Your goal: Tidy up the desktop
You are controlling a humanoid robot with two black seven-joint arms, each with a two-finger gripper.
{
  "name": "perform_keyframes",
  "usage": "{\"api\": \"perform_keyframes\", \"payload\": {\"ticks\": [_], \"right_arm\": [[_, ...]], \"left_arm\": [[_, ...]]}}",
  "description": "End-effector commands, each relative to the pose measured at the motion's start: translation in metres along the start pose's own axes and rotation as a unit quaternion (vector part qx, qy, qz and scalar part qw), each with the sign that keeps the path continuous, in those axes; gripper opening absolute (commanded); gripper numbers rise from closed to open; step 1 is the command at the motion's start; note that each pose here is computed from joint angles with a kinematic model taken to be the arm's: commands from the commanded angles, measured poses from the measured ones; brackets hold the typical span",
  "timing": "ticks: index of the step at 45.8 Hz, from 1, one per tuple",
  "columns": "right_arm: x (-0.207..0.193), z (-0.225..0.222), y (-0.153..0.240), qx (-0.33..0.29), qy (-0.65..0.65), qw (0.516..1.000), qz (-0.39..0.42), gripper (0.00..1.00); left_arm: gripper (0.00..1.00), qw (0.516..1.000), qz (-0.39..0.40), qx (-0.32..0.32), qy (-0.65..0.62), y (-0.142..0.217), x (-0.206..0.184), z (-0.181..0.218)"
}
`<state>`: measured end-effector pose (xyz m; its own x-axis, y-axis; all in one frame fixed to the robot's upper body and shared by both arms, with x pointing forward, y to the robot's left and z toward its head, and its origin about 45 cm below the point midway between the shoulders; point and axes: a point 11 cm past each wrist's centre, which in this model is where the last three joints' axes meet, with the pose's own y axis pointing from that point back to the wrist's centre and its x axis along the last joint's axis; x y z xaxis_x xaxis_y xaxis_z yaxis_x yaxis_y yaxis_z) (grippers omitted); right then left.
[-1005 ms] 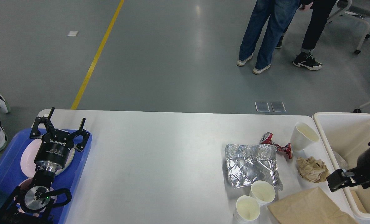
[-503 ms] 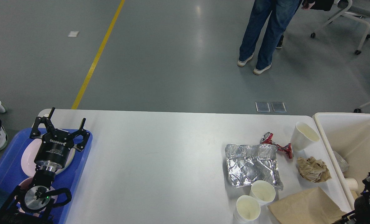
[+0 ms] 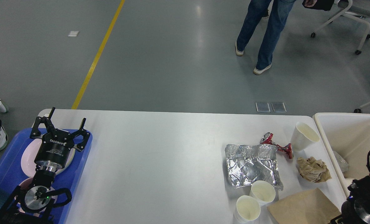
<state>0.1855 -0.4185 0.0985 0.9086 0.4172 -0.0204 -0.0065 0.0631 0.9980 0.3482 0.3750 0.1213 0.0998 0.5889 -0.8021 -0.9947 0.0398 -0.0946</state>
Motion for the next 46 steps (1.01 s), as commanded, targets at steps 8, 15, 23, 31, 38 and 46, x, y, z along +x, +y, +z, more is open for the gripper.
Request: {"api": "perform_keyframes", "payload": {"ticks": [8, 15, 23, 31, 38, 46], "right_arm": [[0.015, 0.001, -0.014, -0.004, -0.022, 0.999, 0.025, 0.89], [0.013, 0.005, -0.021, -0.012, -0.015, 1.0, 0.022, 0.42], [0.009, 0.006, -0.022, -0.016, -0.016, 1.0, 0.016, 0.04], [0.004, 0.011, -0.023, -0.038, -0.032, 0.999, 0.013, 0.0], [0.0, 0.011, -0.023, -0.05, -0.058, 0.997, 0.006, 0.0], [0.002, 0.007, -0.023, -0.045, -0.057, 0.997, 0.008, 0.0]], "left_arm": [[0.96, 1.0, 0.0, 0.0, -0.001, 0.0, 0.0, 0.001], [0.96, 1.0, 0.0, 0.0, 0.0, 0.0, 0.0, 0.0], [0.96, 1.0, 0.0, 0.0, -0.001, 0.0, 0.0, 0.001], [0.96, 1.0, 0.0, 0.0, -0.001, 0.0, 0.0, 0.001], [0.96, 1.0, 0.0, 0.0, -0.001, 0.0, 0.0, 0.001], [0.96, 1.0, 0.0, 0.0, 0.0, 0.0, 0.0, 0.0]]}}
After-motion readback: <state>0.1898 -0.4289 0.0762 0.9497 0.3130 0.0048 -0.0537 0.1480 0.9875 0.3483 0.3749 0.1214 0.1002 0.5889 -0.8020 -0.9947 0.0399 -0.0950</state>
